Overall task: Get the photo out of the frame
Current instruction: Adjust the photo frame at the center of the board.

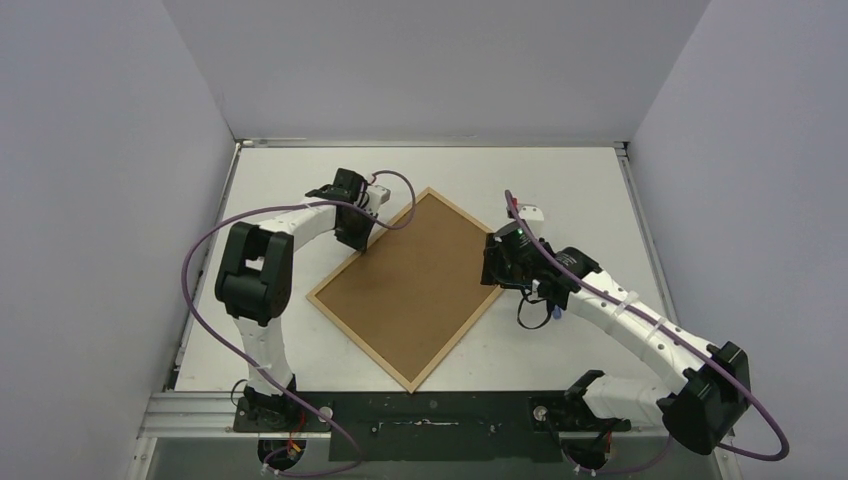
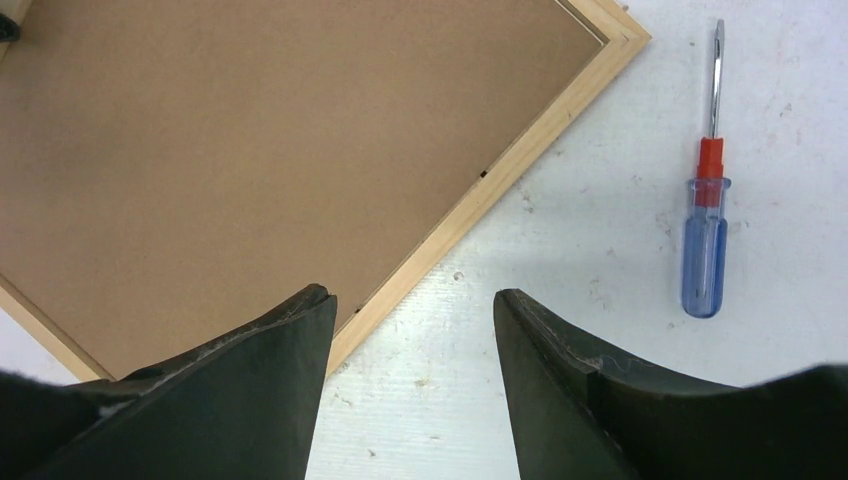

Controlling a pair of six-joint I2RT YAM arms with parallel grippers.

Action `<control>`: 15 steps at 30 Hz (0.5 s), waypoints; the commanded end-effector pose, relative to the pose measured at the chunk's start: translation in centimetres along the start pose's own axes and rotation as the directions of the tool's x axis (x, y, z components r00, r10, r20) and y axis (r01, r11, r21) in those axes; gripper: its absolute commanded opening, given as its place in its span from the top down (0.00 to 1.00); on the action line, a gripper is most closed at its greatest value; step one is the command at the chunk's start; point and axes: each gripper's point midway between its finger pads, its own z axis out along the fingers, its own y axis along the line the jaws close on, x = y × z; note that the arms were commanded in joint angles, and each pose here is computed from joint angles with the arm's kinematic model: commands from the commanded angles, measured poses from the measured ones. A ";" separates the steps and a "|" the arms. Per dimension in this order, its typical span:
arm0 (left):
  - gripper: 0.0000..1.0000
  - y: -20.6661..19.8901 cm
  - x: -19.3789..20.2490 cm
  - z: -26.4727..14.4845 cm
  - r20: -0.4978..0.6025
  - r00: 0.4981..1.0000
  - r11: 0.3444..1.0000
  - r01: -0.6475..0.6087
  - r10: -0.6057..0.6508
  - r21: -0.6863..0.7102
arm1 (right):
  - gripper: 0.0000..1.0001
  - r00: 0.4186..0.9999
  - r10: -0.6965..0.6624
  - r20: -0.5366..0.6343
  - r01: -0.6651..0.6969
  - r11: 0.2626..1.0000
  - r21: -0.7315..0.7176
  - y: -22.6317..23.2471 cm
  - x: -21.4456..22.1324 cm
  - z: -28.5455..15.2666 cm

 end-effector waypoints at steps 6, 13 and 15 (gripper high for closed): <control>1.00 -1.8 6.2 1.3 -0.203 0.943 0.965 0.258 -0.263 -0.050 | 0.39 0.997 0.079 -0.013 -0.079 0.996 -0.033 -0.3 1.0 -0.9; 1.00 -4.8 9.5 0.7 -0.170 0.827 0.842 0.539 -0.536 -0.035 | 0.36 0.992 0.107 -0.060 -0.114 0.983 -0.144 1.5 2.3 -1.2; 1.00 -5.2 10.4 0.6 -0.160 0.794 0.808 0.587 -0.586 -0.047 | 0.36 0.992 0.094 -0.085 -0.107 0.981 -0.164 1.9 2.8 -1.0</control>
